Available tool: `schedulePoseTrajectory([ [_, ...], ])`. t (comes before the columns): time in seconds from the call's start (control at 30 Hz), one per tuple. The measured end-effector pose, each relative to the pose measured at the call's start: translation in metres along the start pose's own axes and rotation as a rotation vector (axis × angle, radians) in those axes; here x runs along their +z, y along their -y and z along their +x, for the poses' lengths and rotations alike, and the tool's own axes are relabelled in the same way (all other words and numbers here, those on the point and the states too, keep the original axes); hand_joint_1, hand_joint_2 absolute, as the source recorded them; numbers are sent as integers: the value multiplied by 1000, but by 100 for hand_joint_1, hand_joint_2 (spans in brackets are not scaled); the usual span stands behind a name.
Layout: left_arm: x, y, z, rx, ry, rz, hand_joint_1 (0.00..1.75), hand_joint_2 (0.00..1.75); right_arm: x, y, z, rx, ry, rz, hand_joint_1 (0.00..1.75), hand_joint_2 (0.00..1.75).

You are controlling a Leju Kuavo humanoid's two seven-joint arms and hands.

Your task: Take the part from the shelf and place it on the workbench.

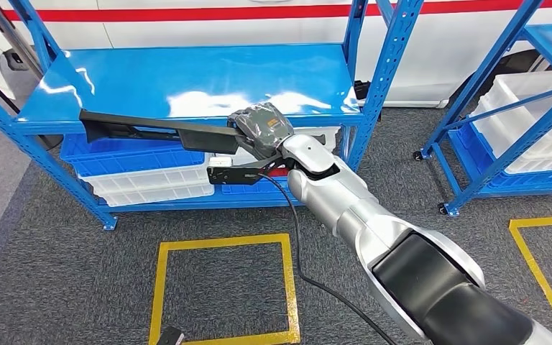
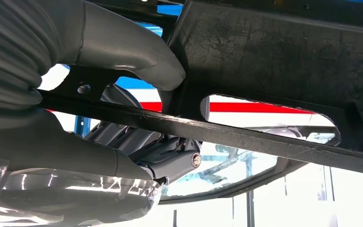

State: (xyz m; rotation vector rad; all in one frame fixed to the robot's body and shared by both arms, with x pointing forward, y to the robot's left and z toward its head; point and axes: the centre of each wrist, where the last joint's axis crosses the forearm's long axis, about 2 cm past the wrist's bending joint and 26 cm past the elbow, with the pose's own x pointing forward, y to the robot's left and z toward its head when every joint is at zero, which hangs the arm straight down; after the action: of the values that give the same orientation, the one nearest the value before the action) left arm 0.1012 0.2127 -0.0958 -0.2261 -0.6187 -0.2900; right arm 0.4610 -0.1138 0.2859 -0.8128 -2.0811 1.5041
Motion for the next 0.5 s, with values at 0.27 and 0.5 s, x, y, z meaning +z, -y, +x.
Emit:
schedulePoseTrajectory([
  [0.27,0,0,0,8,2,-4,0,175,1,-2,1,-8,-3,-1,175,175],
  [0.5,0,0,0,17,4,-8,0,175,2,-4,1,-13,-4,1,175,175],
])
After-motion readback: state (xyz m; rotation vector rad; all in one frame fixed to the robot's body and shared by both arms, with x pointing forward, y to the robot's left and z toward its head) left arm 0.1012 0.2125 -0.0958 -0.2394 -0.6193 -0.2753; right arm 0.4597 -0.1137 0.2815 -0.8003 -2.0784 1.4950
